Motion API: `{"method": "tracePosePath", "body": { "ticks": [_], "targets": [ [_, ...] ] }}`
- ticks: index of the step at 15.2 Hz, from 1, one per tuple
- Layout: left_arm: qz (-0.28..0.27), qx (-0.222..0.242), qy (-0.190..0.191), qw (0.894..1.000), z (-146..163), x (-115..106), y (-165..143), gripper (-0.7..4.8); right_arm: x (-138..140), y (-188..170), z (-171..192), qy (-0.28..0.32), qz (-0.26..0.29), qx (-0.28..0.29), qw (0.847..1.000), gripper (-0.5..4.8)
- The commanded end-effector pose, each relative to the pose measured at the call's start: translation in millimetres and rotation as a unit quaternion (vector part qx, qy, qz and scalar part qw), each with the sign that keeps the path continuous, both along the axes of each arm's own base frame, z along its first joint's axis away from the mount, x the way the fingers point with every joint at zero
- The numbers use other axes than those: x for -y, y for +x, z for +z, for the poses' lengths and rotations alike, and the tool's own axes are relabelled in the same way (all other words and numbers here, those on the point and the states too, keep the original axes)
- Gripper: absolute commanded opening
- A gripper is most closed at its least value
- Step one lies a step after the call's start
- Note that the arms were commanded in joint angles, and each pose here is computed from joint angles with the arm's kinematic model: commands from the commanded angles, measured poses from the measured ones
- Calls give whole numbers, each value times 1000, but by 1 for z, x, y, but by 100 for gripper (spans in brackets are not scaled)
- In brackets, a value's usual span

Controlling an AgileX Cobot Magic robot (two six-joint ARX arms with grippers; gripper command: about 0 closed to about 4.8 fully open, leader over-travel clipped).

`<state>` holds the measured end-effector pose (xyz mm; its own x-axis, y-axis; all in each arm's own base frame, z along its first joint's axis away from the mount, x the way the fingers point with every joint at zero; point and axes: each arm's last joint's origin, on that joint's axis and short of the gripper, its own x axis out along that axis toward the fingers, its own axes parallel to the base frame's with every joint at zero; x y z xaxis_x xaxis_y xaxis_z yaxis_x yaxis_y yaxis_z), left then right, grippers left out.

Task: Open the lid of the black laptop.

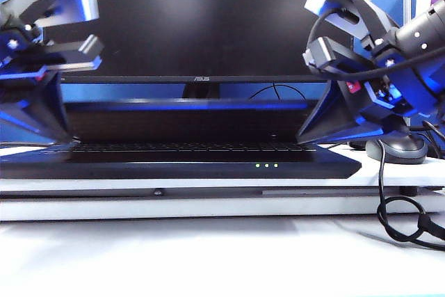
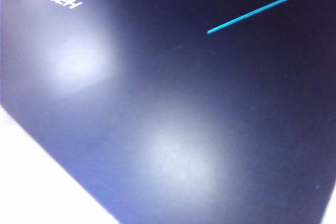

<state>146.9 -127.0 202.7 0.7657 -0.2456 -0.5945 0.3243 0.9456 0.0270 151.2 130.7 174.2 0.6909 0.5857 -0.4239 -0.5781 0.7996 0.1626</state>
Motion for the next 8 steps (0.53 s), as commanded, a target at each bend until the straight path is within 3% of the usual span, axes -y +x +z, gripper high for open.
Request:
{"method": "tracePosePath", "body": {
  "ticks": [1, 8],
  "targets": [
    [9, 68, -33, 997, 15, 4, 7, -4, -1, 6, 13, 26, -23, 46, 998, -1],
    [4, 91, -35, 995, 19, 6, 9, -4, -3, 16, 34, 33, -29, 76, 996, -2]
  ]
}}
